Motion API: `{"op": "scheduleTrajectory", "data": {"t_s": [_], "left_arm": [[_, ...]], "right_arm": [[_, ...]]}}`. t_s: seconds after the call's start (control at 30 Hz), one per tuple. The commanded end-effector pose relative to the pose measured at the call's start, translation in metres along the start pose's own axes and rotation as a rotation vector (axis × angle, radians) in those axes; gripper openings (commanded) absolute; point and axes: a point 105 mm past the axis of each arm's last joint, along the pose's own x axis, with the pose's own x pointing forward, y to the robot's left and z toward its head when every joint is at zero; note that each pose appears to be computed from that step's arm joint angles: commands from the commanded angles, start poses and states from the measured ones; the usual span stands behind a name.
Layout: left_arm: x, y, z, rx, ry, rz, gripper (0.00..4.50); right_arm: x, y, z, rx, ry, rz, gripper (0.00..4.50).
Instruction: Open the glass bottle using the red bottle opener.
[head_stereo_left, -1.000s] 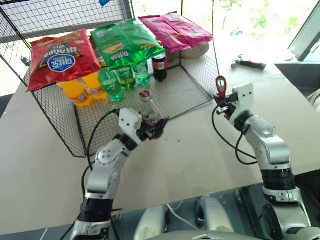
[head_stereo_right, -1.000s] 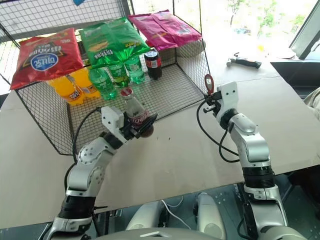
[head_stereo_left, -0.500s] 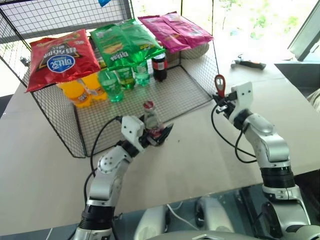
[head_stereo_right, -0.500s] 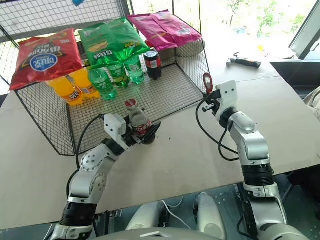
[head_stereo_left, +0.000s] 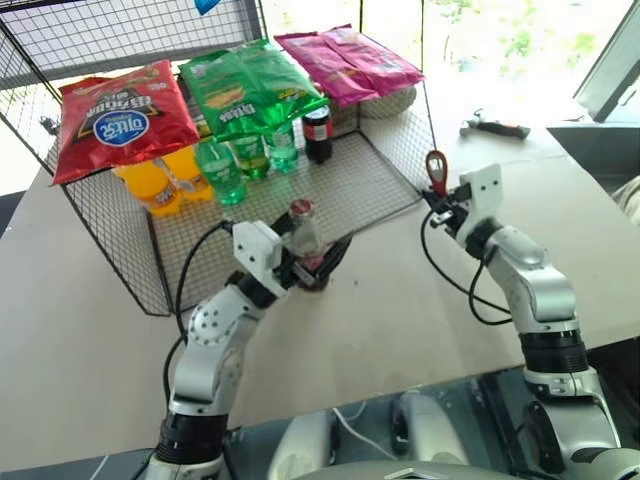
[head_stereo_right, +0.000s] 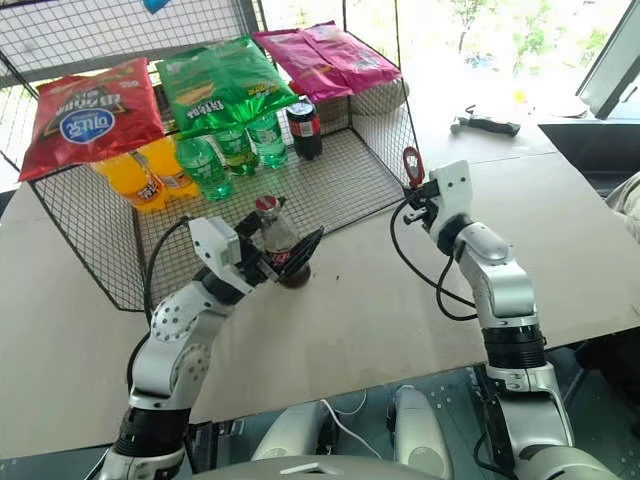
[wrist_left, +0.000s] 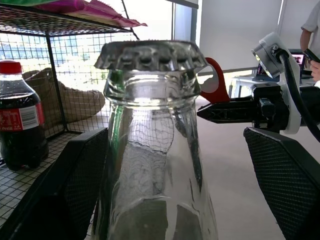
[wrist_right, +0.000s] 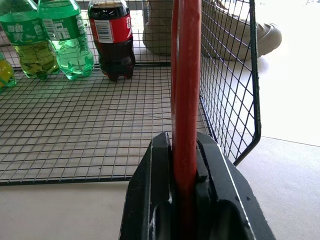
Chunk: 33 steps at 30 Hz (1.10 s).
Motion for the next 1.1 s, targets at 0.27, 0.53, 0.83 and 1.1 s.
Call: {"op": "scheduleTrajectory", "data": {"t_s": [0.27,0.53,0.83,1.1], "left_arm": [[-0.002,0.006,0.022,0.049,-0.085,0.055,4.42],[-0.002,0.009,0.025,0.025,-0.113,0.088,2.34],[-0.006,0.005,0.017,0.02,-0.08,0.072,1.46],[-0.008,0.001,0.005,0.022,-0.035,0.055,1.46]], "right_arm": [[0.005,0.009,0.017,-0.026,-0.057,0.045,0.0],[0.007,0.017,0.015,-0.025,-0.053,0.072,0.0],[0.011,0.034,0.021,-0.085,-0.068,0.136,0.0],[0.02,0.119,0.053,-0.391,-0.268,0.365,0.0]]}}
